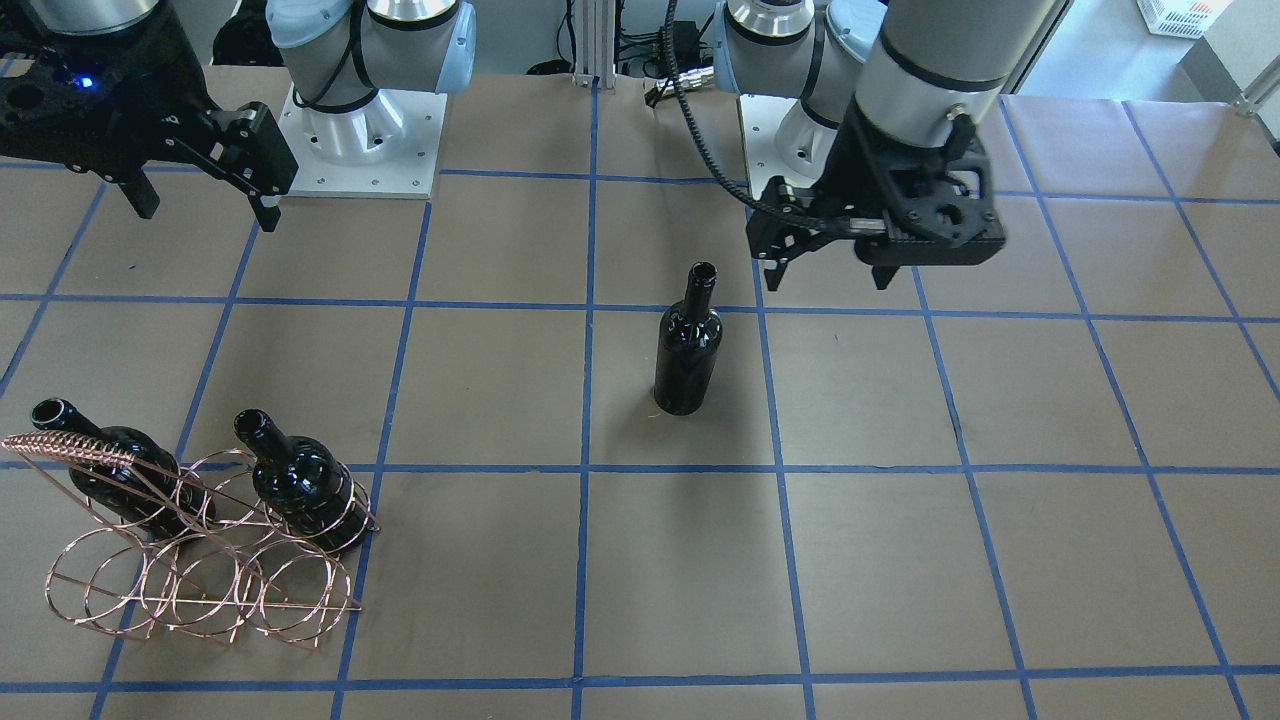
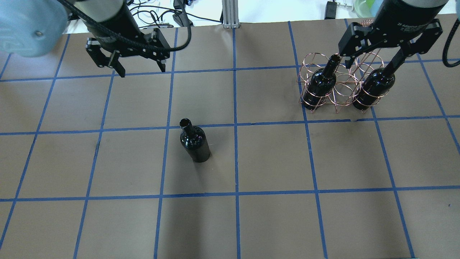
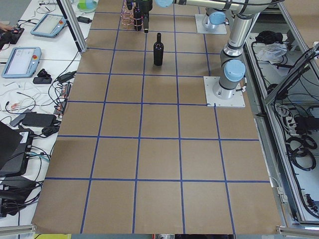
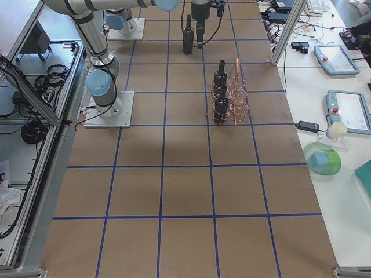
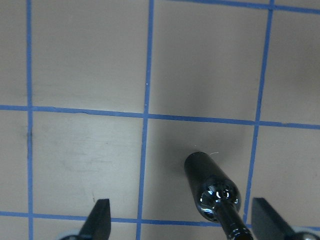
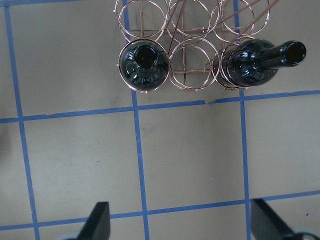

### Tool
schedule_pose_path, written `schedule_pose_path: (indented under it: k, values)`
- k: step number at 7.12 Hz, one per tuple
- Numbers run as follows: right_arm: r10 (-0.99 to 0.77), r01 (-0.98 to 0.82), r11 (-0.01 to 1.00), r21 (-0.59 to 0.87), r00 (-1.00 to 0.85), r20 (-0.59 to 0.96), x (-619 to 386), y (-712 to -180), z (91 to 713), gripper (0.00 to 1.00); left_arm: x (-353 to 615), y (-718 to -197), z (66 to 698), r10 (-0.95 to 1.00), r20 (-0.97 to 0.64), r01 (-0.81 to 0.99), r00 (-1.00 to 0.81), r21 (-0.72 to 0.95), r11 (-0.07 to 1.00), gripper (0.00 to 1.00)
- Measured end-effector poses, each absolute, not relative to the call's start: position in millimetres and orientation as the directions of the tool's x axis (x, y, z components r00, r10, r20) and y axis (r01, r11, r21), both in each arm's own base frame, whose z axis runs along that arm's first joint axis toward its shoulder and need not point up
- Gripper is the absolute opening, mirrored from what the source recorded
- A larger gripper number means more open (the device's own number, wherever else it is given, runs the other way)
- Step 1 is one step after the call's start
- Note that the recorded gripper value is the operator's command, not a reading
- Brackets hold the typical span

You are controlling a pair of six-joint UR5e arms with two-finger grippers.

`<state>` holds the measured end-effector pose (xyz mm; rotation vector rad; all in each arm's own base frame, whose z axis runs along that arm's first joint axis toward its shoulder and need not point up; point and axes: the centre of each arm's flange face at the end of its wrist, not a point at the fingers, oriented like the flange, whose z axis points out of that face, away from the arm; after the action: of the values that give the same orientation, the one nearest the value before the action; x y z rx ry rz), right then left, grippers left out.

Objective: Place wine into wine basket
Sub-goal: 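Raise the left gripper away while the right gripper moves toward the bottle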

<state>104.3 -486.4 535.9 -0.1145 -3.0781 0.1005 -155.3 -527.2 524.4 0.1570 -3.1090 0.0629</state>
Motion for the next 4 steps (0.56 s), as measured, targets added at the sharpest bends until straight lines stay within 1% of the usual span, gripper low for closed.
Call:
schedule_pose_path:
  k: [2,4]
  values:
    - [0.085,0.082,0.994,-0.074,-0.995,0.048,158,-485,533,1.00,-99,-538,541,-0.130,-0.036,-0.127,-0.991,-0.071,0.989,1.00]
    - [0.145,0.142,0.986,-0.087,-0.989,0.028,241,-475,528,1.00,-39,-547,537,-0.148,-0.059,-0.144,-0.987,-0.060,0.988,1.00]
